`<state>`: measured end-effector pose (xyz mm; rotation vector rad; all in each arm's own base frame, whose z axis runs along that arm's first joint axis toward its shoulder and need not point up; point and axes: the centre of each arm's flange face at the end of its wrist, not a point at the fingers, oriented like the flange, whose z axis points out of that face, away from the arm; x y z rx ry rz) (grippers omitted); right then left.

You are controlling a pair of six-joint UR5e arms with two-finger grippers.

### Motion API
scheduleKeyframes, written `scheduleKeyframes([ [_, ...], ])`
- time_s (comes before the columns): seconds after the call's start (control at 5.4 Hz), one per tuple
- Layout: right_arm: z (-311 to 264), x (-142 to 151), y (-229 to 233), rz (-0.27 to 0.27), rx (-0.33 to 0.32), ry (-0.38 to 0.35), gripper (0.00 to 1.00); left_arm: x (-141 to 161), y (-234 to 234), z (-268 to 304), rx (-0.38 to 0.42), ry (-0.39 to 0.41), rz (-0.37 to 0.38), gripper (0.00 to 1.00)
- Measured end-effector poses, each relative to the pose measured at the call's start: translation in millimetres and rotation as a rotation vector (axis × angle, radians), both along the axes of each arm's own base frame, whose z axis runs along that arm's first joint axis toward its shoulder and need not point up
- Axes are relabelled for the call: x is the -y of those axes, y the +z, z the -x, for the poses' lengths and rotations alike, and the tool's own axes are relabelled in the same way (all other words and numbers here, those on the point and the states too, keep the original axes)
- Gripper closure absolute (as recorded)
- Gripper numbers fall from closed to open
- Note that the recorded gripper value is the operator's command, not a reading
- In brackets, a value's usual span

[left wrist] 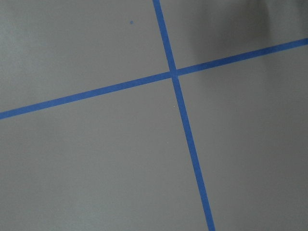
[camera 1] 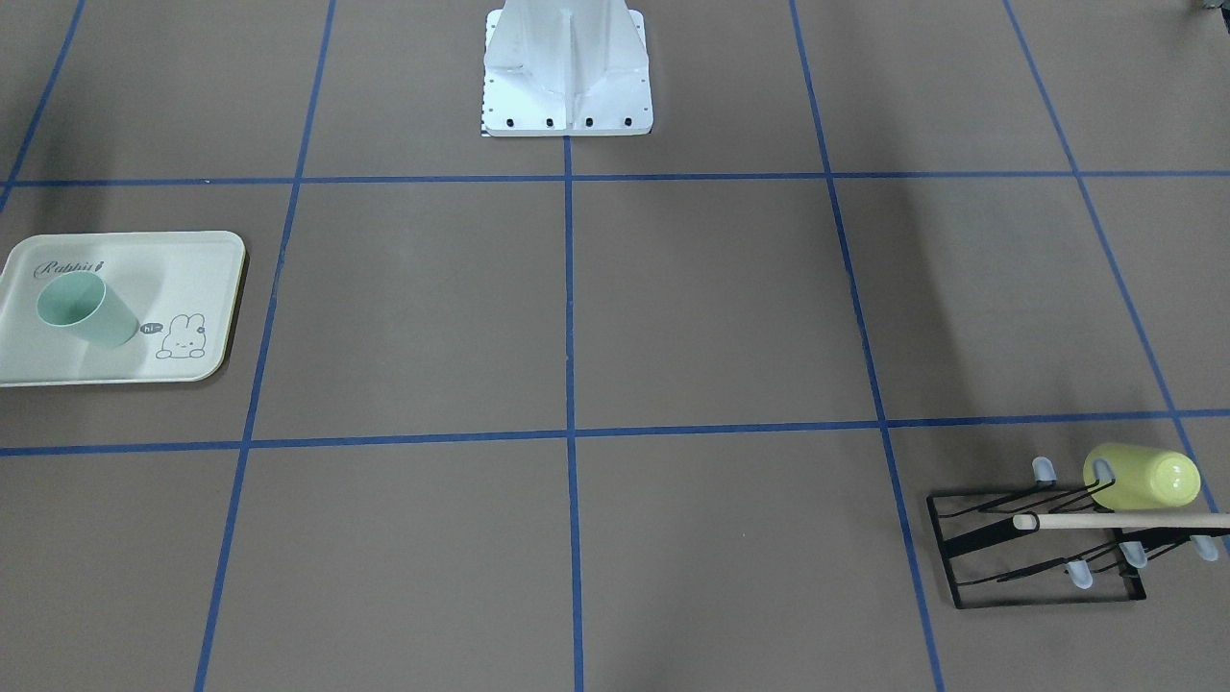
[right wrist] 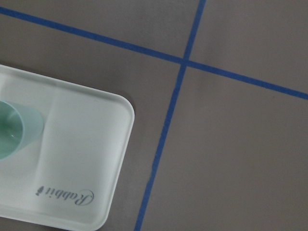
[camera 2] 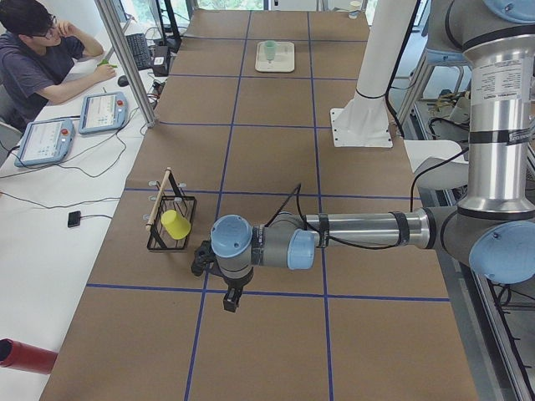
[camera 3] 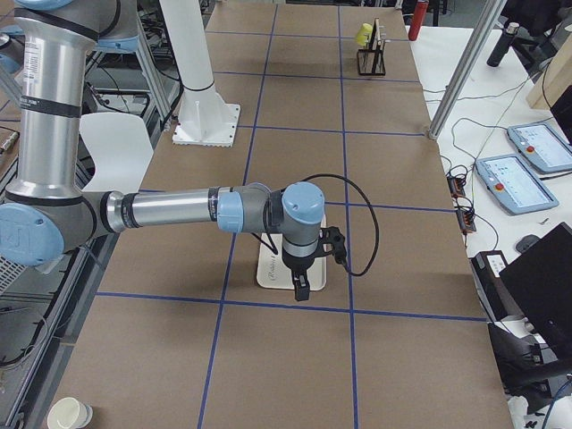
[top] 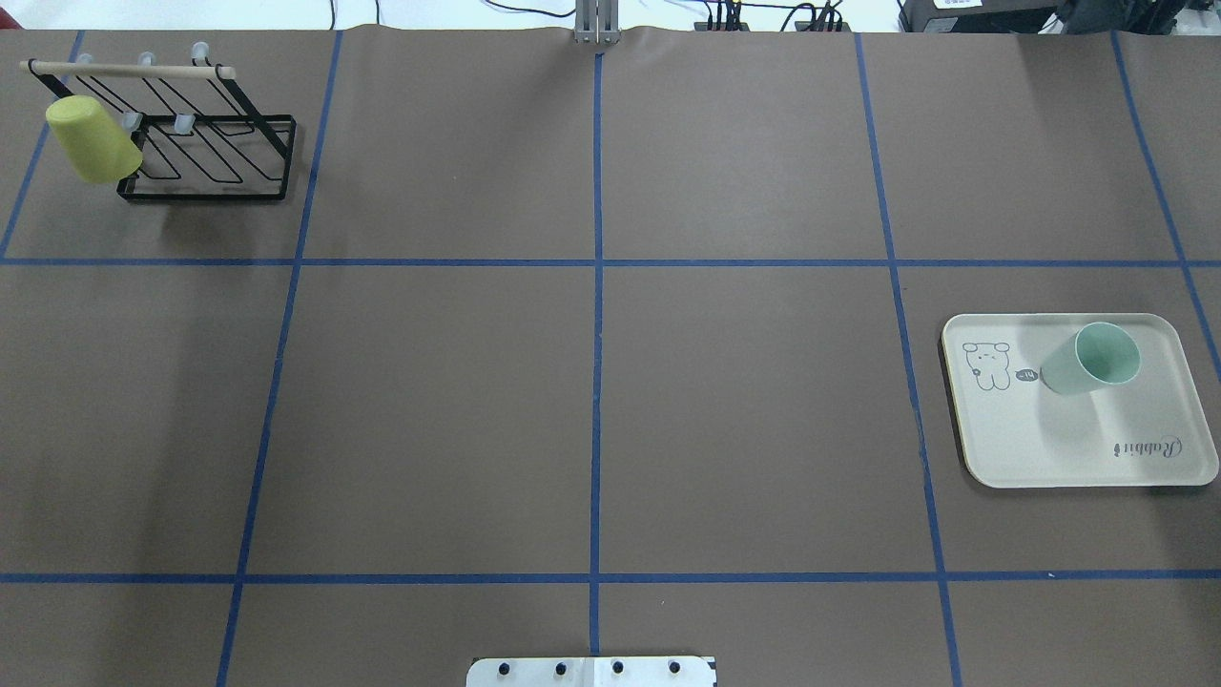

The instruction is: Left arm grabs green cup and hands to right arm on tray

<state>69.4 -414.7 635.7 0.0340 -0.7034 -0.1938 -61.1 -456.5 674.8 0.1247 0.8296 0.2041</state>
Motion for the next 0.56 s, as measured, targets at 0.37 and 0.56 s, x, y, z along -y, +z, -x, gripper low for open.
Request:
scheduleKeyframes([
  [0.37, -10, -6, 19, 0.044, 0.021, 0.029, 0.00, -8, -2, 14, -0.036, -0.040, 0.007, 0.00],
  [0.56, -10, -3, 17, 0.043, 0.022, 0.034, 0.00, -11, -1, 21, -0.037, -0.057, 0.014, 0.00],
])
